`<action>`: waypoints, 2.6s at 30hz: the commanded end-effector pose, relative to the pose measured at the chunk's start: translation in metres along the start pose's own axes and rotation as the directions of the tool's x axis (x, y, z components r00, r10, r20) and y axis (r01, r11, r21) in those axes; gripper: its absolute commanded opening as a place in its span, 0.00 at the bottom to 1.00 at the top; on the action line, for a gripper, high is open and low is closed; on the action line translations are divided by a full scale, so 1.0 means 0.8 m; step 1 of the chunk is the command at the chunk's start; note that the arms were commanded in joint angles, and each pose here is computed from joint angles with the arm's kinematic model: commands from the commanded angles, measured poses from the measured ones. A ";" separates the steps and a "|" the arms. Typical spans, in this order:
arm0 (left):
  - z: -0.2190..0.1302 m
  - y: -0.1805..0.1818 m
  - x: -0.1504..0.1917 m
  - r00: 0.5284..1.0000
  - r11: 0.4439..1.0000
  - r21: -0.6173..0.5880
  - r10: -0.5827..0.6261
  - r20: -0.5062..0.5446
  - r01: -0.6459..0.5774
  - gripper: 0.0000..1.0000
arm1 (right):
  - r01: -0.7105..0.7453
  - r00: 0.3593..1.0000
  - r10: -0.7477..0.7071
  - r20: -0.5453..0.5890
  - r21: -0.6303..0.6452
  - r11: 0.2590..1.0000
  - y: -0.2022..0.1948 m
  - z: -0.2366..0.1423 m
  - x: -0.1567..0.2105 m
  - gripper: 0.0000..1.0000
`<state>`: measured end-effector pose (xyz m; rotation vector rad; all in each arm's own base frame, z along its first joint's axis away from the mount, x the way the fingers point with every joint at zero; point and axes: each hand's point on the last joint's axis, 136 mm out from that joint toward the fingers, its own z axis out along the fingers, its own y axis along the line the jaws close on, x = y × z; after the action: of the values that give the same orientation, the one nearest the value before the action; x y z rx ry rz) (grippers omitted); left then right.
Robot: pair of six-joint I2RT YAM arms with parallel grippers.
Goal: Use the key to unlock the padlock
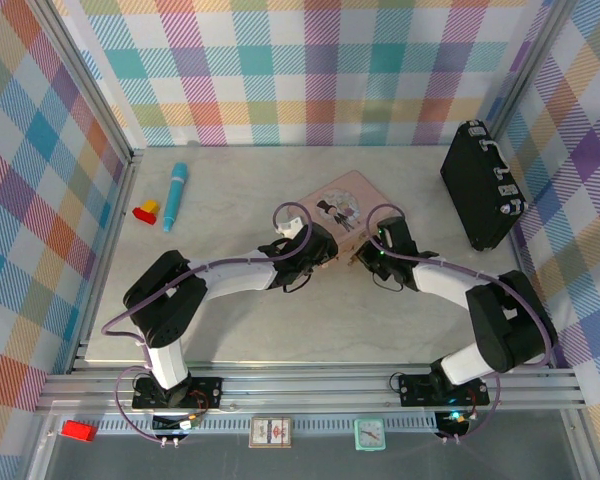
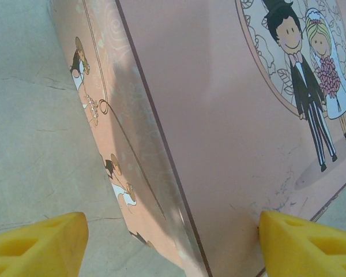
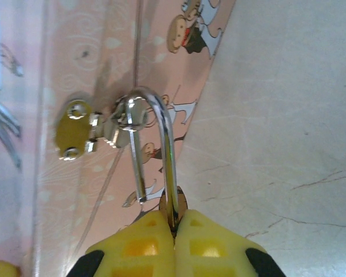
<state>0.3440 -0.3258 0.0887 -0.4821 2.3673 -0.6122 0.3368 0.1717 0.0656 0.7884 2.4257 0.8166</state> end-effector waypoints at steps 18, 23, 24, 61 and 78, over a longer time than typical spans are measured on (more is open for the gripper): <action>0.024 0.032 0.007 0.994 0.989 -0.123 0.072 -0.079 -0.082 0.79 | 0.210 0.978 -0.206 0.043 -0.116 0.971 0.032 -0.018 -0.048 0.00; 0.022 0.011 -0.017 0.993 0.991 -0.093 0.095 -0.075 -0.102 0.85 | 0.196 0.979 -0.201 -0.028 -0.115 0.974 0.021 -0.013 -0.025 0.00; 0.024 0.008 -0.022 0.992 0.990 -0.093 0.100 -0.079 -0.107 0.86 | 0.197 0.979 -0.202 -0.039 -0.104 0.975 0.016 -0.011 -0.019 0.00; 0.050 0.086 0.020 0.980 0.953 -0.265 0.105 -0.167 -0.148 0.90 | 0.289 0.949 -0.309 0.053 0.240 0.927 -0.004 -0.009 -0.052 0.00; 0.052 0.081 0.020 0.985 0.959 -0.250 0.095 -0.147 -0.130 0.90 | 0.050 0.977 -0.082 0.197 0.163 0.985 0.009 -0.006 -0.074 0.00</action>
<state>0.3871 -0.3327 0.0833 -0.4608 2.3874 -0.5854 0.3589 0.1474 0.0687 0.7379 2.4631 0.4794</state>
